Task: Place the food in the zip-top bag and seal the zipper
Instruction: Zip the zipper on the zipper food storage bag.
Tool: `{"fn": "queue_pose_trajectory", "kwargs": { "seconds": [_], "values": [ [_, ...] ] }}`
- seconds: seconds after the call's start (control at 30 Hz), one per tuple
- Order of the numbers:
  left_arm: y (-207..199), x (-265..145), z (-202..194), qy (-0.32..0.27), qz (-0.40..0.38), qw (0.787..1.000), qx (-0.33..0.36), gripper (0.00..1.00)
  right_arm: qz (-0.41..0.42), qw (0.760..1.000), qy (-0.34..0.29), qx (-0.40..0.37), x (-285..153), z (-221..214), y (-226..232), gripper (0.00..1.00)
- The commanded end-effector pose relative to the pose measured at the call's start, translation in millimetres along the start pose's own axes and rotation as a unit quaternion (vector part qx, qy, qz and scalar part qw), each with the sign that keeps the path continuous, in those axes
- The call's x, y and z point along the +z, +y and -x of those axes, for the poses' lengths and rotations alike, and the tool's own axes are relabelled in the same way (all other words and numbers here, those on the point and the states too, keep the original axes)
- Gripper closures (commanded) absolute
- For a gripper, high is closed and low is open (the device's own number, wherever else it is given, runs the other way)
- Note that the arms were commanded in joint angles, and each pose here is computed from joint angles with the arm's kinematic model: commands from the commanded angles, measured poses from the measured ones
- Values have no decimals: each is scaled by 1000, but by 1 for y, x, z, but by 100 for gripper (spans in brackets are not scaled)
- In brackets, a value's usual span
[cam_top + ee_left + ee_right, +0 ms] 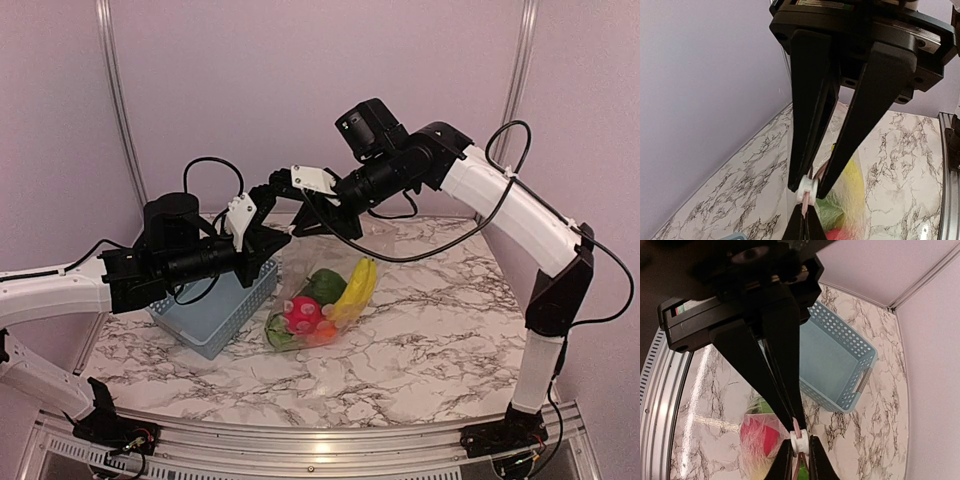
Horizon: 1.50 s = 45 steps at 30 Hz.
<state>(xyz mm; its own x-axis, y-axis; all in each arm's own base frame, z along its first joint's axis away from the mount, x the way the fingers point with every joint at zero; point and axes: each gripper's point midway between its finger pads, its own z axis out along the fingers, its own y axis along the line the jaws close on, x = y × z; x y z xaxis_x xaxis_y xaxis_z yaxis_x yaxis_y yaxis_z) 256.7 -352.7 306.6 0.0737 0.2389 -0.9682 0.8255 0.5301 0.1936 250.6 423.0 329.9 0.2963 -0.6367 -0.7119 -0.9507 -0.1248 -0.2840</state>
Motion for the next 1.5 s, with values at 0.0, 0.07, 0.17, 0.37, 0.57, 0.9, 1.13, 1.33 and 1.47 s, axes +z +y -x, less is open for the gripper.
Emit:
{"fn": "queue_pose_trajectory", "kwargs": {
  "seconds": [0.0,0.07,0.17,0.37,0.57,0.9,1.13,1.33,1.47],
  "values": [
    [3,1,6,-13,6,1000,2,100,-3,1000,-5,2,3,5,-3,93],
    [4,0,6,-14,9,1000,1,100,-2,1000,-1,0,3,3,-2,96],
    [7,-1,5,-15,18,1000,-2,100,-6,1000,12,-3,3,-3,-2,100],
    [15,-7,2,-13,40,999,-1,100,-43,997,70,-1,-8,-31,-21,100],
    [21,-12,-6,-6,55,998,-9,100,-63,993,102,21,-31,-55,-37,100],
    [31,-20,-11,0,72,997,-14,100,-84,983,158,51,-64,-104,-45,100],
    [37,-26,-14,1,79,997,-18,100,-89,977,182,68,-77,-130,-48,100],
    [39,-27,-15,2,81,997,-20,100,-94,973,197,80,-86,-146,-52,100],
    [41,-27,-15,2,82,996,-21,100,-93,971,204,87,-92,-157,-51,100]
  ]
}}
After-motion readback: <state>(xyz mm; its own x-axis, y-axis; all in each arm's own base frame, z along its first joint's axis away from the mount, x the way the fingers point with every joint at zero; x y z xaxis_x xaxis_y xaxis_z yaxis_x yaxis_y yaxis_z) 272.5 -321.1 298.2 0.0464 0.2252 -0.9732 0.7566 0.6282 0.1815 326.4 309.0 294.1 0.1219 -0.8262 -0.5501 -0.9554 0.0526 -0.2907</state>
